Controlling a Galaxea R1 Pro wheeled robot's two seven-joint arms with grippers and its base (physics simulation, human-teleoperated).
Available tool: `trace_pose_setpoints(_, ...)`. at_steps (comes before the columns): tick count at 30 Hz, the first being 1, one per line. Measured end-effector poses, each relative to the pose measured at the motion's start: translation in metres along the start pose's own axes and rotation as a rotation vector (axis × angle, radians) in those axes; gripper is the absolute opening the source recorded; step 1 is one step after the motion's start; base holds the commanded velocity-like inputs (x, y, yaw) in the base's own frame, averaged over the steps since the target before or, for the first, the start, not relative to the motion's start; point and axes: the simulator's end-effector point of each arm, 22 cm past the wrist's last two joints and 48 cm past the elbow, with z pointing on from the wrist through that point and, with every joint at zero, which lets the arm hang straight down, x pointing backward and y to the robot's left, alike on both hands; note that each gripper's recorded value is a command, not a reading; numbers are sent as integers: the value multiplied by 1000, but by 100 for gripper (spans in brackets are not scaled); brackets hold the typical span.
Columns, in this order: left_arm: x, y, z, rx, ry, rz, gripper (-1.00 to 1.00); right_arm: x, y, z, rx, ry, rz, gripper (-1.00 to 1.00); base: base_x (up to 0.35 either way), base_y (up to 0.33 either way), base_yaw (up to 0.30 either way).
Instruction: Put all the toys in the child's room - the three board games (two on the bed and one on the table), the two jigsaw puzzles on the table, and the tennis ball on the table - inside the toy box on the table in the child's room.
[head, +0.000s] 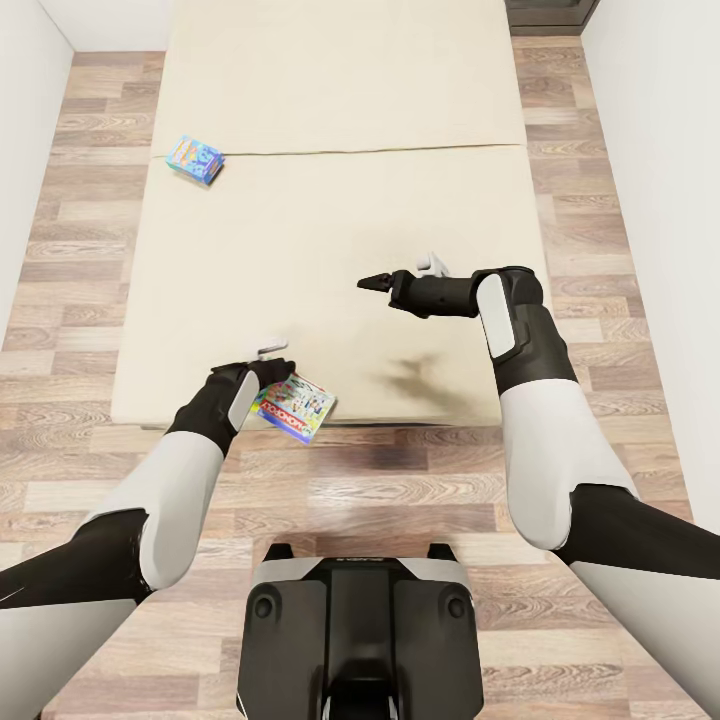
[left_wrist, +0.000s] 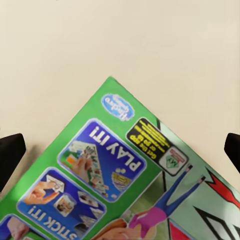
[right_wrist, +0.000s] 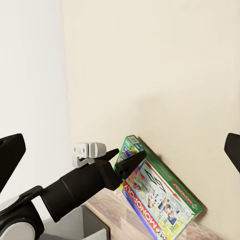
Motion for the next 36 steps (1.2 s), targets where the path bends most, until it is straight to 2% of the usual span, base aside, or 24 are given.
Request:
trace_pose_setpoints(5, -7, 2, -2, -3, -14, -3, 100, 0, 0, 0, 0, 0, 0, 100, 0, 0, 0)
trace_pose_setpoints(11, -48, 5, -15, -4, -100, -9, 100, 0, 0, 0, -1, 0, 0, 100, 0, 0, 0)
trace_pose_setpoints(18, -67, 8, -23, -5, -137, -14, 100, 0, 0, 0, 0, 0, 0, 100, 0, 0, 0)
trace_pose_setpoints(30, -69, 24, -25, -15, -134, -83, 100, 0, 0, 0, 0, -1, -1, 100, 0, 0, 0)
trace_pose_setpoints(32, -66, 27, -25, -16, -120, -95, 100, 0, 0, 0, 0, -1, -2, 100, 0, 0, 0)
trace_pose_setpoints(33, -64, 38, -26, -23, -94, -104, 100, 0, 1, 0, -1, -1, -1, 100, 0, 0, 0)
trace_pose_setpoints(36, -68, 51, -31, -11, -69, -116, 100, 0, 1, 0, -1, -1, -2, 100, 0, 0, 0)
